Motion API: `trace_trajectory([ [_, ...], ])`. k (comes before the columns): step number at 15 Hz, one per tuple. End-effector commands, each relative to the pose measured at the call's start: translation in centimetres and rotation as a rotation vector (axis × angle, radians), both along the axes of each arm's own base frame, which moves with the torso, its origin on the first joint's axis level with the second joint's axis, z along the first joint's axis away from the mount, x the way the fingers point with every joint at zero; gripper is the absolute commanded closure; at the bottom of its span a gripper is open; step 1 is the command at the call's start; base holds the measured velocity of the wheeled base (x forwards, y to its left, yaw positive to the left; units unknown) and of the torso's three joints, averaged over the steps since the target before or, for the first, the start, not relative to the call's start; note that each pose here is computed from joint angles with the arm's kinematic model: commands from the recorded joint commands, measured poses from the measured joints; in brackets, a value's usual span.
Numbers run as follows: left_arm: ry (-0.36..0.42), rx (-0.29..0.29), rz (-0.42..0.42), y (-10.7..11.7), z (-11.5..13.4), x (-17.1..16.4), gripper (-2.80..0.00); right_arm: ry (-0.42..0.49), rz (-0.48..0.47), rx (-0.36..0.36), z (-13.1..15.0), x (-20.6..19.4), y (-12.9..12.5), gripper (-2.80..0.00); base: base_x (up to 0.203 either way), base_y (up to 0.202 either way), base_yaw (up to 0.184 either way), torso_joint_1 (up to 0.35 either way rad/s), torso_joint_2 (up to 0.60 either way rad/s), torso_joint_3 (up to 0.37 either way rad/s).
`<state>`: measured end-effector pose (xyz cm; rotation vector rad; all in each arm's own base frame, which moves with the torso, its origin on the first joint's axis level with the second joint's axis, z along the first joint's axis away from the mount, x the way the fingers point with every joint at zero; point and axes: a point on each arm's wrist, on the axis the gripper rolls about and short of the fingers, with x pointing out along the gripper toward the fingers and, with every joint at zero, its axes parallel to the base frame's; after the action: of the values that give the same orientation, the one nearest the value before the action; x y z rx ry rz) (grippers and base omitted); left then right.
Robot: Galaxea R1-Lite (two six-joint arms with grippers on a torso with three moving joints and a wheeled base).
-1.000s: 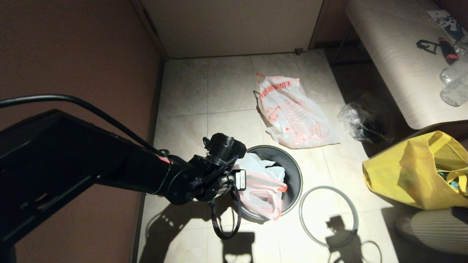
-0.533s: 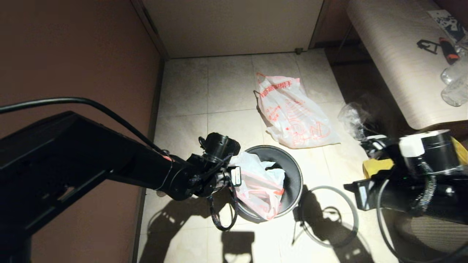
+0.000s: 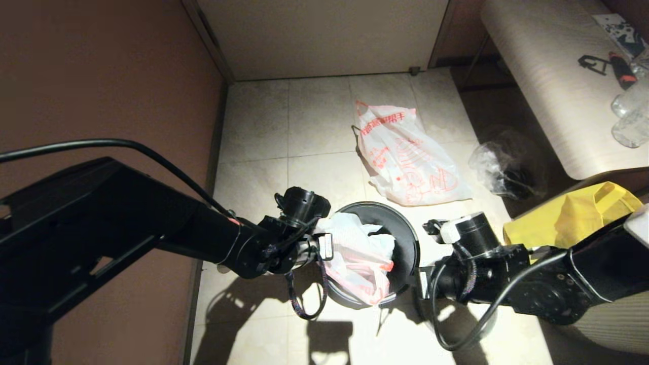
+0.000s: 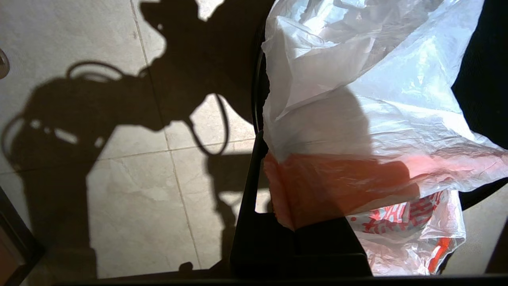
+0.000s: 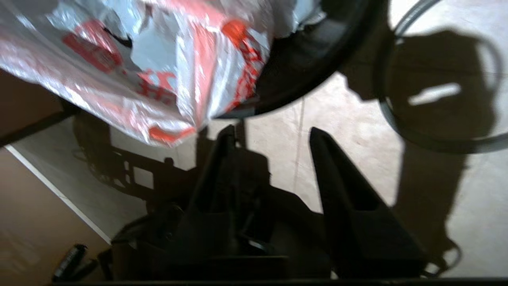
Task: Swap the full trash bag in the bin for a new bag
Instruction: Put the new garbage bag on the trash can
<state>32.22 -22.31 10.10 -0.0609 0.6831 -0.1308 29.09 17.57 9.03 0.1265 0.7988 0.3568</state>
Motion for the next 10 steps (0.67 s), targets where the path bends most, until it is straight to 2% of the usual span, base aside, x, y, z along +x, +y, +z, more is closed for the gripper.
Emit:
trace_trajectory([
  [1, -0.014, -0.009, 0.012, 0.4, 0.7, 0.0, 0.0, 0.019, -0.001, 0.017, -1.0, 0.9, 1.4, -2.8, 0.0, 0.0, 0.0, 0.0, 0.0, 0.0],
  [3, -0.018, -0.011, 0.018, 0.6, 0.9, 0.0, 0.0, 0.018, 0.018, 0.044, -0.6, 0.6, 2.8, -2.8, 0.0, 0.0, 0.0, 0.0, 0.0, 0.0],
  [7, -0.012, -0.009, 0.02, 0.7, 0.7, 0.1, 0.0, 0.063, 0.046, 0.007, -3.3, 0.9, 4.4, -2.8, 0.0, 0.0, 0.0, 0.0, 0.0, 0.0],
  [10, -0.016, -0.011, 0.021, 0.7, 0.9, 0.1, 0.0, 0.046, 0.046, 0.017, -3.4, 1.8, 5.1, -2.8, 0.0, 0.0, 0.0, 0.0, 0.0, 0.0],
])
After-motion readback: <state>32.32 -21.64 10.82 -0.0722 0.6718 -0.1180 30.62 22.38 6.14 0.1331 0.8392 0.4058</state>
